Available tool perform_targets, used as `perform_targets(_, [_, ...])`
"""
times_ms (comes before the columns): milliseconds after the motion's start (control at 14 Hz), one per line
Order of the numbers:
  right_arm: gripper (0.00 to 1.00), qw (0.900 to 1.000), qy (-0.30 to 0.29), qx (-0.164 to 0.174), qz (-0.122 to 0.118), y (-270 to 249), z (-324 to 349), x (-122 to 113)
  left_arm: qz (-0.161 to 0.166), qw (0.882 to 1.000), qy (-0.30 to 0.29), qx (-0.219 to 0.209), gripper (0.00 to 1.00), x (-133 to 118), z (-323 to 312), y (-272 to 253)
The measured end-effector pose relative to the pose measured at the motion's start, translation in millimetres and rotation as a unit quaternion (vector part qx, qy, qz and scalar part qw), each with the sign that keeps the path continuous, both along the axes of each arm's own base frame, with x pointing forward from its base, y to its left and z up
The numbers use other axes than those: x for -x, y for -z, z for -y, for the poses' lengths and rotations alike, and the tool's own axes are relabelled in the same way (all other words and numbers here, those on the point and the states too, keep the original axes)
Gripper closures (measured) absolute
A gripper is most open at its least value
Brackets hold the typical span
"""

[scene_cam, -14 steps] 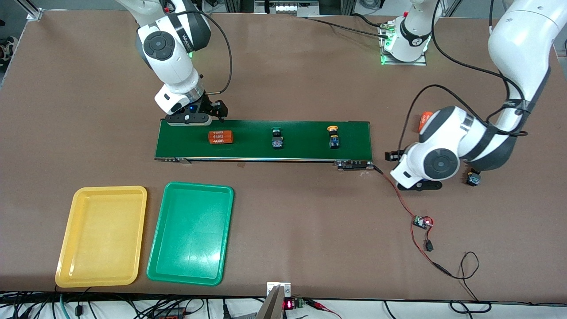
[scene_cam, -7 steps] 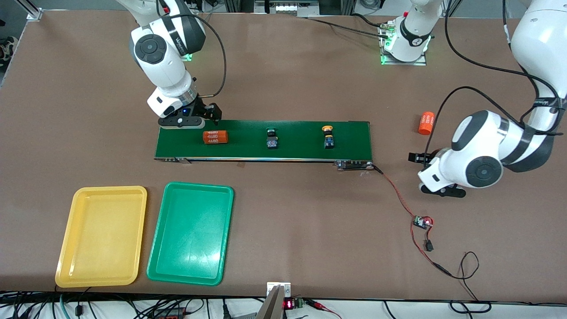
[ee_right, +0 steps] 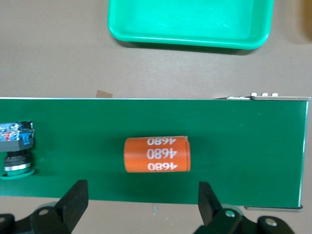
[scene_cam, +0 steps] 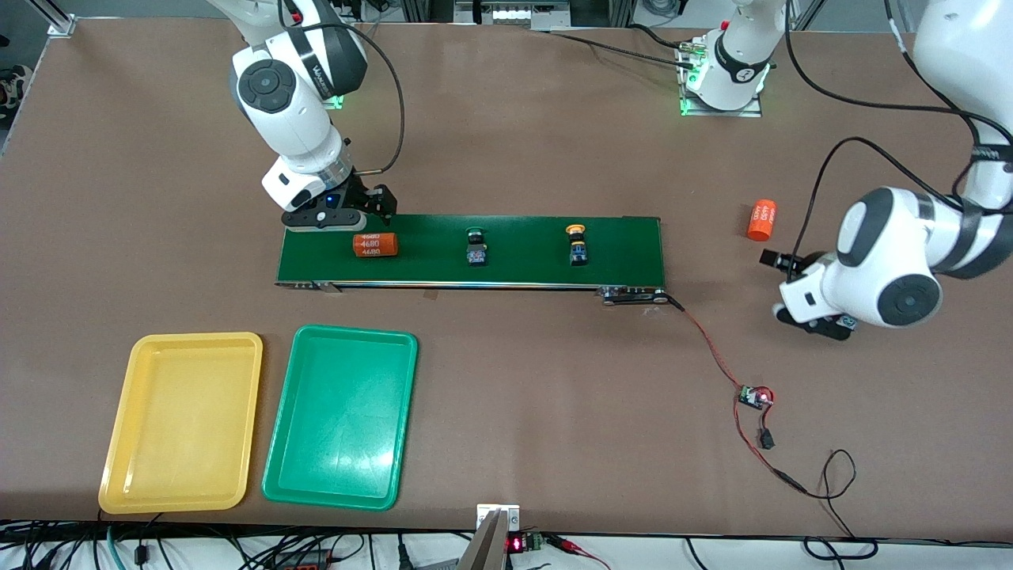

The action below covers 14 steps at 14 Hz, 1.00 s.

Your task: Sort buttons by color to trays

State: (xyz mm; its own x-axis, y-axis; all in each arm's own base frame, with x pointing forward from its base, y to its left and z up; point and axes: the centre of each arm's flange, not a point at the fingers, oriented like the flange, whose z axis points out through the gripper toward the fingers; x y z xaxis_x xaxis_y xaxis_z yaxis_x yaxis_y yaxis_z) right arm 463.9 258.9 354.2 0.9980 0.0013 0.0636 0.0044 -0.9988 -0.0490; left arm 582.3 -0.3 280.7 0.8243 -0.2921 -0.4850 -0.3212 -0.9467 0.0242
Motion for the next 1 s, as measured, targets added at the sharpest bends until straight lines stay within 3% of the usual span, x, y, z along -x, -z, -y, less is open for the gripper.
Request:
perform_targets(356, [0.00,1.000,-0.004,-0.004,-0.003,2,-13,1,0.051,0.998,0.024,-0.016,0.00,82,-9,32])
perform_targets(570, [0.00,1.000,-0.004,-0.007,-0.011,10,-20,-3,0.017,0.999,0.035,-0.011,0.00,125,2,72])
perform_targets(855, [0.00,1.000,-0.002,-0.009,-0.021,20,-26,-5,0.023,0.999,0.041,0.003,0.01,149,6,102])
perform_targets(997, [0.00,1.000,0.006,-0.008,-0.022,22,-23,-9,0.031,0.998,0.044,0.013,0.10,149,5,116])
